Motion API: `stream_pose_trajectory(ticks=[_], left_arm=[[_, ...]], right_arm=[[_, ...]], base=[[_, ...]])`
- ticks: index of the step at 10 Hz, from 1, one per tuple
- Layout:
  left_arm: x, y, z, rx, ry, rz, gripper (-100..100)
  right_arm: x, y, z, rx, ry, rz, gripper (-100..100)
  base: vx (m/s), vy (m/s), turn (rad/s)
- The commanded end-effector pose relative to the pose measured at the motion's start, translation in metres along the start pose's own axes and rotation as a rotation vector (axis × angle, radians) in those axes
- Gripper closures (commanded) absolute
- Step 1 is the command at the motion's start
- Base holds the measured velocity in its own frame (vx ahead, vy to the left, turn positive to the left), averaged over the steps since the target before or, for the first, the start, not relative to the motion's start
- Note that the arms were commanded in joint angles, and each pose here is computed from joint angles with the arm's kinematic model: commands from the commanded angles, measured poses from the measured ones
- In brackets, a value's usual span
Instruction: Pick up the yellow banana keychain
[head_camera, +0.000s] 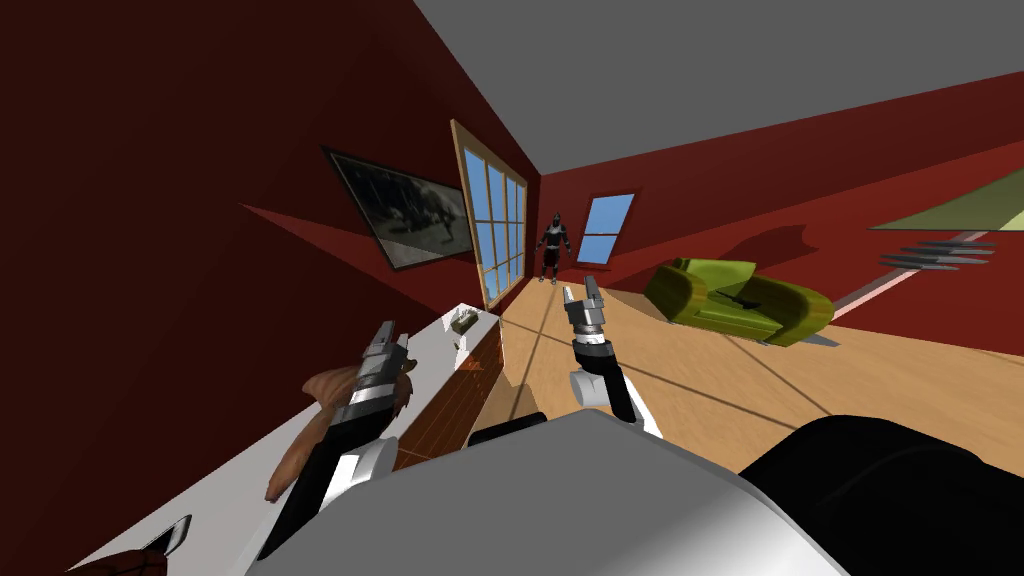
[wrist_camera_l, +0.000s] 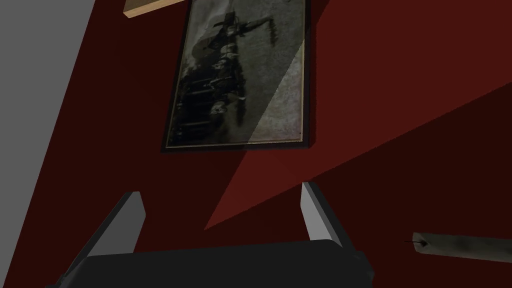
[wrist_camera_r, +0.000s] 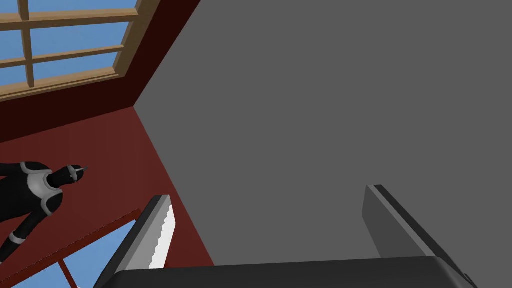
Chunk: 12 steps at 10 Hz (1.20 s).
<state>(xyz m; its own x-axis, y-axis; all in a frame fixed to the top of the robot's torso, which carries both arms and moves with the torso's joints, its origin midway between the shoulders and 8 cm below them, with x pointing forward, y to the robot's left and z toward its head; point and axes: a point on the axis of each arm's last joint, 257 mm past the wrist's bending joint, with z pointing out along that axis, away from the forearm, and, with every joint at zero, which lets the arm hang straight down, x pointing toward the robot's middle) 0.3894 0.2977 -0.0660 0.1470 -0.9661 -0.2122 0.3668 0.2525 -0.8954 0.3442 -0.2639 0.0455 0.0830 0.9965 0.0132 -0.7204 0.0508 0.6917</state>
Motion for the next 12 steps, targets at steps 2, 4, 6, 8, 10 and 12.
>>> stream_pose_trajectory(ticks=[2, 4, 6, 8, 10, 12], left_arm=[[-0.005, 0.043, -0.012, -0.136, 0.017, 0.041, -100], [-0.008, 0.064, -0.019, -0.208, 0.026, 0.057, -100], [-0.010, 0.086, -0.028, -0.289, 0.035, 0.074, -100], [-0.017, 0.120, -0.048, -0.411, 0.051, 0.110, -100], [-0.020, 0.142, -0.063, -0.494, 0.064, 0.130, -100], [-0.023, 0.160, -0.078, -0.569, 0.077, 0.150, -100]], right_arm=[[0.000, 0.000, 0.000, 0.000, 0.000, 0.000, 0], [0.000, 0.000, 0.000, 0.000, 0.000, 0.000, 0], [0.000, 0.000, 0.000, 0.000, 0.000, 0.000, 0], [0.000, 0.000, 0.000, 0.000, 0.000, 0.000, 0], [0.000, 0.000, 0.000, 0.000, 0.000, 0.000, 0], [0.000, 0.000, 0.000, 0.000, 0.000, 0.000, 0]], base=[[0.017, -0.082, -0.212], [0.012, -0.064, -0.087], [0.014, -0.043, -0.116], [0.043, -0.075, -0.259], [0.047, -0.059, -0.066], [0.042, -0.035, -0.120]])
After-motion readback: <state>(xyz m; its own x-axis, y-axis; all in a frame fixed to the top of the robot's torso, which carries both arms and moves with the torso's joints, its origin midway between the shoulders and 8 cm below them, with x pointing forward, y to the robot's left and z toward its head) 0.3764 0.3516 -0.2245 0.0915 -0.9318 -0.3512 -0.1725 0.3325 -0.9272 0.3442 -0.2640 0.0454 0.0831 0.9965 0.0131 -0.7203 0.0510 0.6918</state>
